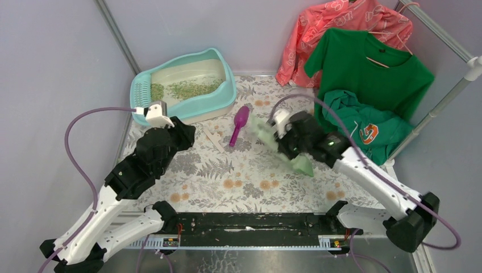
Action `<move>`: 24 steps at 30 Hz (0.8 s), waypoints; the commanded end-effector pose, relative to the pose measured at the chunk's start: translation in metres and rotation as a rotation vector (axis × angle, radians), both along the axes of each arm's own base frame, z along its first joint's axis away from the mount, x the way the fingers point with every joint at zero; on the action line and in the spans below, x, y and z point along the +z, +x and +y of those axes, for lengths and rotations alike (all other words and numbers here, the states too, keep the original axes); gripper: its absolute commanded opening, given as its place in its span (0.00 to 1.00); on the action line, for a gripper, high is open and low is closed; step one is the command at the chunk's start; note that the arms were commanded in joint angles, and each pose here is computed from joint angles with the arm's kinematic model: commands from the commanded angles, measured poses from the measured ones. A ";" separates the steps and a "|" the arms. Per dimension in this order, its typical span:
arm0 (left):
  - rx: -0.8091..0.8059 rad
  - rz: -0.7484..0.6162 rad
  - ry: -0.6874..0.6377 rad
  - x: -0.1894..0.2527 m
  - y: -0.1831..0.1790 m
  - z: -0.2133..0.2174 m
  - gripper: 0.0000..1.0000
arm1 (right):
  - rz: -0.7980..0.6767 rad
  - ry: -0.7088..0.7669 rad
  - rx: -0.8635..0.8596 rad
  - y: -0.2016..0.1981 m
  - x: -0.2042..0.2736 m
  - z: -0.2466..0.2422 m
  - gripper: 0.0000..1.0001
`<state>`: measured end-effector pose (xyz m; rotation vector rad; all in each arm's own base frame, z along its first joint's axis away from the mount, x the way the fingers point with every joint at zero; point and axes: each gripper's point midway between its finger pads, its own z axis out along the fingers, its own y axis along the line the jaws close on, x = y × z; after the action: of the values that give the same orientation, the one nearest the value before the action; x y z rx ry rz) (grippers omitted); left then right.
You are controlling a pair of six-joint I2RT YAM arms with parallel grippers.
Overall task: Fill the litter box with clean litter
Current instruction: Place the cat litter bag at the center of the board.
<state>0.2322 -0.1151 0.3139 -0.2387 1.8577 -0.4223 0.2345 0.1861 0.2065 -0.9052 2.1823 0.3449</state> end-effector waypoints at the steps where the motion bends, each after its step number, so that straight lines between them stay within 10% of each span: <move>1: -0.036 -0.001 -0.048 0.000 0.000 -0.010 0.36 | 0.067 0.091 0.186 -0.038 -0.040 0.076 0.02; 9: -0.046 -0.002 -0.064 -0.002 -0.009 -0.006 0.35 | 0.225 0.190 0.270 -0.114 -0.057 0.116 0.98; 20: -0.070 -0.005 -0.088 0.003 -0.016 -0.006 0.35 | -0.169 0.102 -0.491 -0.013 0.024 0.025 1.00; 24: -0.087 -0.005 -0.089 0.007 -0.017 -0.009 0.34 | 0.010 0.117 -0.623 0.029 -0.013 0.007 0.92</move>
<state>0.2171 -0.1207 0.3131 -0.2260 1.8583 -0.5332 0.2183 0.2401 0.2282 -0.4151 2.1618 0.3464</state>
